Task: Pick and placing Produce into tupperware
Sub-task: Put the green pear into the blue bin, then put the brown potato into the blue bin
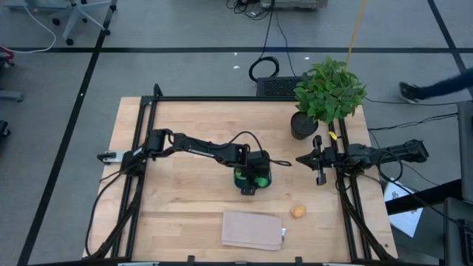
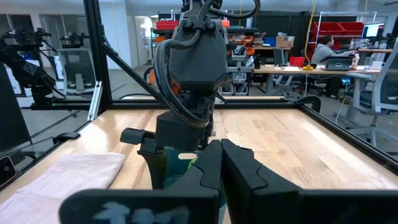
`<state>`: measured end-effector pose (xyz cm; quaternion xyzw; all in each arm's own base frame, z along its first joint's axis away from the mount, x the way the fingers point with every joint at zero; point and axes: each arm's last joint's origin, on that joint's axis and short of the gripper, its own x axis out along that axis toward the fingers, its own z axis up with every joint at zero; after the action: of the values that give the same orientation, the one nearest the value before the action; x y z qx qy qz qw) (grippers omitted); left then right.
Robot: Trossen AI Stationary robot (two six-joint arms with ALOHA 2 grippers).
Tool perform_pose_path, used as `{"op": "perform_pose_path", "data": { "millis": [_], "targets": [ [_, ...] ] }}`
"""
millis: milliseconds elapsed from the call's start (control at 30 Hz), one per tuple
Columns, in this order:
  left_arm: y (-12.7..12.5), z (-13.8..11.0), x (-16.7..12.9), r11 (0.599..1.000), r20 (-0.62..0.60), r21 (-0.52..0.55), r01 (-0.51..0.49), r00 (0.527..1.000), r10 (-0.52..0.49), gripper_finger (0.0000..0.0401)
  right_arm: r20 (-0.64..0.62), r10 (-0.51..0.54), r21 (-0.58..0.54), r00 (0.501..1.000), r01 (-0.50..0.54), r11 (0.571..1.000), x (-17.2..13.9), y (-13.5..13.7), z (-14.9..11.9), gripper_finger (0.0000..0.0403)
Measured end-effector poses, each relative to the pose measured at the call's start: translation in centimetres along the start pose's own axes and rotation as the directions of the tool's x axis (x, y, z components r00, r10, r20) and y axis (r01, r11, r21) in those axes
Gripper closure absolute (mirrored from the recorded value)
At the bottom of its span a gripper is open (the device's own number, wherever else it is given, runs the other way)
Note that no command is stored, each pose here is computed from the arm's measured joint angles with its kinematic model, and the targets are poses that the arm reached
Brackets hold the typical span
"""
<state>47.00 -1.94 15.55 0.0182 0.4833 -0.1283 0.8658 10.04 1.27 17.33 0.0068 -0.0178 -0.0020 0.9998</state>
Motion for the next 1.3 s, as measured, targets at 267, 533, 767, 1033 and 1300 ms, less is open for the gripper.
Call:
{"op": "perform_pose_path", "data": {
  "millis": [267, 533, 767, 1033, 1300],
  "targets": [
    [0.0, 0.1, -0.1, 1.000, 0.005, 0.003, -0.003, 1.000, 0.003, 0.0132, 0.001, 0.000, 0.000, 1.000, 0.000, 1.000, 0.0, 0.0, 0.0, 0.0403],
    [-0.3, 1.3, -2.0, 1.000, -0.048, -0.006, -0.010, 0.999, 0.010, 0.0132, 0.000, 0.000, 0.000, 1.000, 0.000, 1.000, 0.0, 0.0, 0.0, 0.0403],
    [-1.0, 2.5, -4.1, 1.000, -0.119, 0.017, -0.019, 0.993, 0.021, 0.0132, 0.000, 0.000, 0.000, 1.000, 0.000, 1.000, 0.0, 0.0, 0.0, 0.0403],
    [-2.4, 4.2, -6.8, 0.994, -0.164, 0.093, -0.061, 0.983, 0.076, 0.0182, 0.000, 0.000, 0.000, 1.000, 0.000, 1.000, 0.0, 0.0, 0.0, 0.0403],
    [-1.6, 4.8, -9.0, 0.994, -0.197, 0.054, -0.093, 0.975, 0.102, 0.0355, 0.000, 0.000, 0.000, 1.000, 0.000, 1.000, 0.0, 0.0, 0.0, 0.0403]
  ]
}}
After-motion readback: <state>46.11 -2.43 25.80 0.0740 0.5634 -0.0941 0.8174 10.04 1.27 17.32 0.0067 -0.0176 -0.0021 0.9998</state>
